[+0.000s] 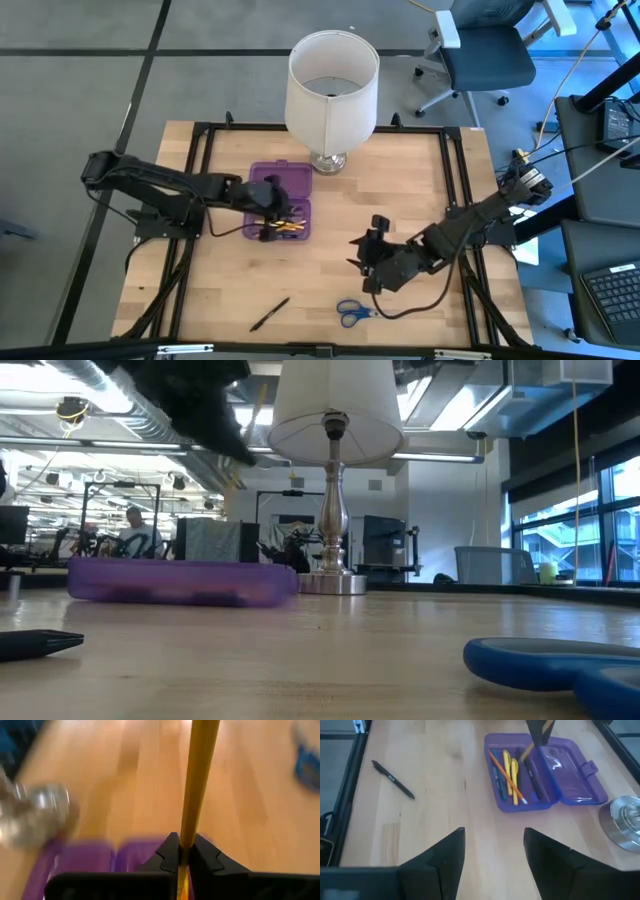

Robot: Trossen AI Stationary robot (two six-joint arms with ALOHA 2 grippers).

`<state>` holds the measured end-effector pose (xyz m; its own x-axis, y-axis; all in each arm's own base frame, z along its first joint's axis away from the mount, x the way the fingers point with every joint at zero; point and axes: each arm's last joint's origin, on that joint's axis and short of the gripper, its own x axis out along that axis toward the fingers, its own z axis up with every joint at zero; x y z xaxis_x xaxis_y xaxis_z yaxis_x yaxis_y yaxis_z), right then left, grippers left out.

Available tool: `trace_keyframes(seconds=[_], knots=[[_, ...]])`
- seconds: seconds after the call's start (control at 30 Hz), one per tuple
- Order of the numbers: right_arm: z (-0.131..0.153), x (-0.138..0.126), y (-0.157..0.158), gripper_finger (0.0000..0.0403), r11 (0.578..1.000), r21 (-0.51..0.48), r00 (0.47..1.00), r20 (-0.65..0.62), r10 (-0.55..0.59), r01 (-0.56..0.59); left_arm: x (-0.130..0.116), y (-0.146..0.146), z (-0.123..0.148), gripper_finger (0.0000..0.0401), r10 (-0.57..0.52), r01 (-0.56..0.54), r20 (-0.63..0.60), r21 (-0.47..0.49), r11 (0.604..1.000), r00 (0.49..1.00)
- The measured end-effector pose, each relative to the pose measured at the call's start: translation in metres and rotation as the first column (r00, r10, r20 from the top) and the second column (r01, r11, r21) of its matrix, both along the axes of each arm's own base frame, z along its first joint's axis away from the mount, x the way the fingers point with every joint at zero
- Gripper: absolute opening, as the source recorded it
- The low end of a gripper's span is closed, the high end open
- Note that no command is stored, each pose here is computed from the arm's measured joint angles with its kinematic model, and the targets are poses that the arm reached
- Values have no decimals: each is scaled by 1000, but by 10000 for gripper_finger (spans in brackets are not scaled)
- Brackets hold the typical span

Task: Pick & place school supplies into a supply box
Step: Put the yellow pencil into the purple supply box

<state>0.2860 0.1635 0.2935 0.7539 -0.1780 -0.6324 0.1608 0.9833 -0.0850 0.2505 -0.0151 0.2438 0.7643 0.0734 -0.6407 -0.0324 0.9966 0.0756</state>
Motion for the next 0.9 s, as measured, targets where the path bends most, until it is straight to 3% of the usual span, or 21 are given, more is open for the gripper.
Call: trace_keyframes(seconds=[0.17,0.37,0.53,0.63,0.9], knots=[[-2,0,0,206,1000,-10,1000,-16,1,-1,1,0,10,12,92,-112,-281,-54,992,955],[-2,-1,0,205,1000,-12,1000,-20,-1,1,22,5,-6,13,70,-136,-412,-131,982,908],[-3,-1,0,206,1000,12,1000,-20,-13,13,35,15,-26,14,78,-175,-570,-118,977,818],[-3,-1,0,205,1000,9,1000,-26,-14,14,41,20,-36,14,79,-193,-621,-120,974,780],[-5,-3,-1,208,1000,1,999,-50,-11,11,48,22,-54,19,41,-206,-678,-165,965,734]])
